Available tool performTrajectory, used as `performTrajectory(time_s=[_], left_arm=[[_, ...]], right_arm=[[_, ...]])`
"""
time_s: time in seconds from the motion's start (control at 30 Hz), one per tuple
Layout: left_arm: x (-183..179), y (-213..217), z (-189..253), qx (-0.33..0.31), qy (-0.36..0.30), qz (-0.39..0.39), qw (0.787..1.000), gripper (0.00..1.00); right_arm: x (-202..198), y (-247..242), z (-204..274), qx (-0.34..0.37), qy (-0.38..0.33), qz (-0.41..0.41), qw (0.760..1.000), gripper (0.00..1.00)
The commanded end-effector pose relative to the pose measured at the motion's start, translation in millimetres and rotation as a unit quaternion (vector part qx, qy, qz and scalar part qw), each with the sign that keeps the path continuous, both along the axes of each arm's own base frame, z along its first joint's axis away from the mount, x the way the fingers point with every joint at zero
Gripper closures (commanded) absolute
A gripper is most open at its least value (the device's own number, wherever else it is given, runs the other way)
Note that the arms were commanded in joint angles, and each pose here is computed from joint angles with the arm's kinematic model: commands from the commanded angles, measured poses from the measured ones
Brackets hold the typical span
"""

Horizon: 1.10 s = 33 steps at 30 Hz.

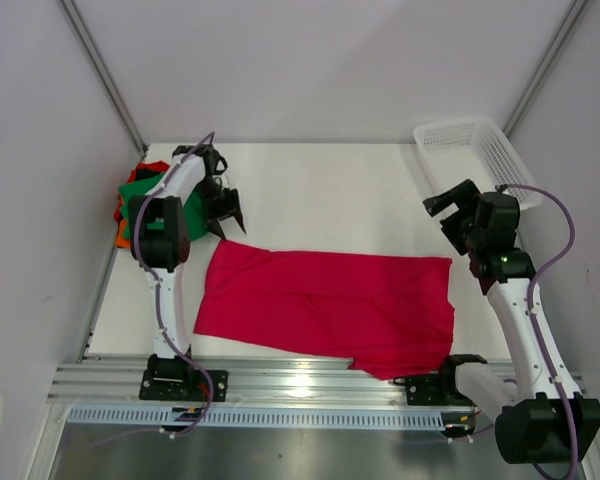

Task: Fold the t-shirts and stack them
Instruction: Fold the flattened tshirt in 1/3 of the way

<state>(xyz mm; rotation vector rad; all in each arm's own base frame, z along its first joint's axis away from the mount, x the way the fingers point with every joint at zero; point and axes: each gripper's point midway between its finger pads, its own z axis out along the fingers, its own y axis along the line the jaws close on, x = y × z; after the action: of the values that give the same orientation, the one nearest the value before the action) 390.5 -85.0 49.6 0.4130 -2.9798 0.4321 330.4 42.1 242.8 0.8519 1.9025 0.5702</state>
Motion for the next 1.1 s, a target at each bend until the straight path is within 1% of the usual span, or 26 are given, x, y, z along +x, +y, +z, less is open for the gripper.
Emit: performTrajectory(time_s=[0.0,0.03,0.07,0.13,0.3,0.53,0.73,0.8,0.9,1.03,1.07], left_arm=[[0.0,14.0,17.0,0.035,-0.020,-0.020,0.999,0.38],[-1.6,20.5,10.9,0.052,-0.014,-0.021,0.998,0.39],[-4.5,23.3,4.6,0.052,-0.003,-0.017,0.999,0.39],[-7.5,21.8,-1.3,0.036,0.004,-0.014,0.999,0.39],[-12.7,21.7,-15.3,0.028,0.015,-0.018,0.999,0.39],[-7.0,28.5,-14.6,0.030,0.017,-0.007,0.999,0.39],[-3.8,26.8,-12.0,0.027,0.002,-0.001,1.000,0.39],[-6.7,25.5,-14.8,0.023,0.012,-0.001,1.000,0.39],[-6.6,27.7,-11.2,0.030,0.009,0.000,1.000,0.39],[-6.8,35.7,-0.3,0.050,-0.011,-0.010,0.999,0.39],[-6.7,40.3,2.0,0.065,-0.017,-0.014,0.998,0.39]], right_arm=[[0.5,5.2,-1.6,0.006,-0.004,0.015,1.000,0.01],[0.7,4.9,-1.9,0.006,-0.004,0.014,1.000,0.01],[0.5,4.9,-1.9,0.005,-0.005,0.015,1.000,0.01],[-0.3,3.1,-2.9,0.001,-0.005,0.013,1.000,0.01],[-1.2,0.5,-8.2,-0.004,0.002,0.010,1.000,0.01],[7.9,3.3,-6.9,0.001,-0.001,0.019,1.000,0.01],[11.7,2.9,-9.1,-0.004,0.002,0.021,1.000,0.01],[11.7,3.4,-9.1,-0.004,0.001,0.022,1.000,0.00],[12.0,2.0,-11.3,-0.009,0.001,0.023,1.000,0.01],[13.8,0.4,-6.2,-0.031,-0.022,0.031,0.999,0.01],[13.5,-0.2,-8.5,-0.037,-0.023,0.033,0.999,0.01]])
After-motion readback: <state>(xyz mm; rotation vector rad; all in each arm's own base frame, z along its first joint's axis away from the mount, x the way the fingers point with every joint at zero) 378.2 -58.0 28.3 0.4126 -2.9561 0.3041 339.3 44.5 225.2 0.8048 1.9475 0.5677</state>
